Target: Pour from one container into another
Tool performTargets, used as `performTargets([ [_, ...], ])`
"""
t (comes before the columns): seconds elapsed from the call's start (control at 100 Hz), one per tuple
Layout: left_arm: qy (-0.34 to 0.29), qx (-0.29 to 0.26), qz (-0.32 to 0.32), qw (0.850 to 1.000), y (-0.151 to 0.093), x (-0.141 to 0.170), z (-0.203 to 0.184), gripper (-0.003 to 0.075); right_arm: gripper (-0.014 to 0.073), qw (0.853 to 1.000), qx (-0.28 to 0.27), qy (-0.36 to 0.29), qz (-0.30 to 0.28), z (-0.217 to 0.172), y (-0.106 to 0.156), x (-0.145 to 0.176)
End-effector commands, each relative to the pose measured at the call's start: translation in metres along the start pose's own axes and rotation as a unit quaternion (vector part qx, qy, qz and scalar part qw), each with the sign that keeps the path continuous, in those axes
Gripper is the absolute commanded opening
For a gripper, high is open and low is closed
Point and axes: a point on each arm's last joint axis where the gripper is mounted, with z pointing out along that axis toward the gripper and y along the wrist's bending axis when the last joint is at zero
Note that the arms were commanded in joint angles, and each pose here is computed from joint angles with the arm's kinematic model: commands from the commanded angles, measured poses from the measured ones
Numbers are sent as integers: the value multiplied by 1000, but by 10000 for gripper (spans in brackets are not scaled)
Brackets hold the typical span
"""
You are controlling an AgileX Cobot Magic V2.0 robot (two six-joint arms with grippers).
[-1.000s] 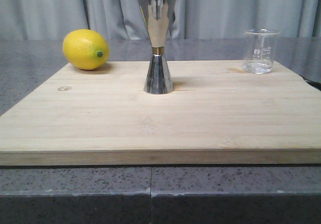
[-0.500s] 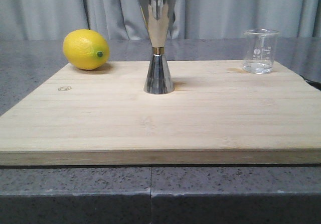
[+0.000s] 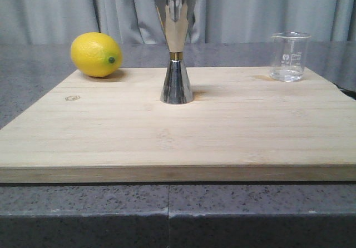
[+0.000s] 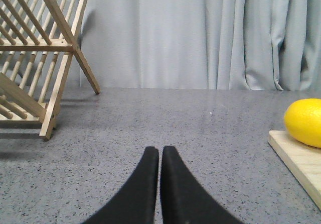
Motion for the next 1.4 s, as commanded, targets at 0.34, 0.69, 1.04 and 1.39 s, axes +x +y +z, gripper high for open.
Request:
performTargets([
  [0.34,-34,-2,-1,999,0,2,-1,-19,-57,999,1,-49,-6,-5,0,-15],
  [0.69,-34,-3,-1,999,0,2,-1,-19,-57,984,79,-159,19,-45,-16,24],
  [1.04,-34,-3,-1,999,0,2,-1,-19,-57,971,107,-211,23,-54,-11,116],
  [1.39,-34,-3,-1,999,0,2,-1,-19,-57,966,107,-234,21,-47,-9,150],
])
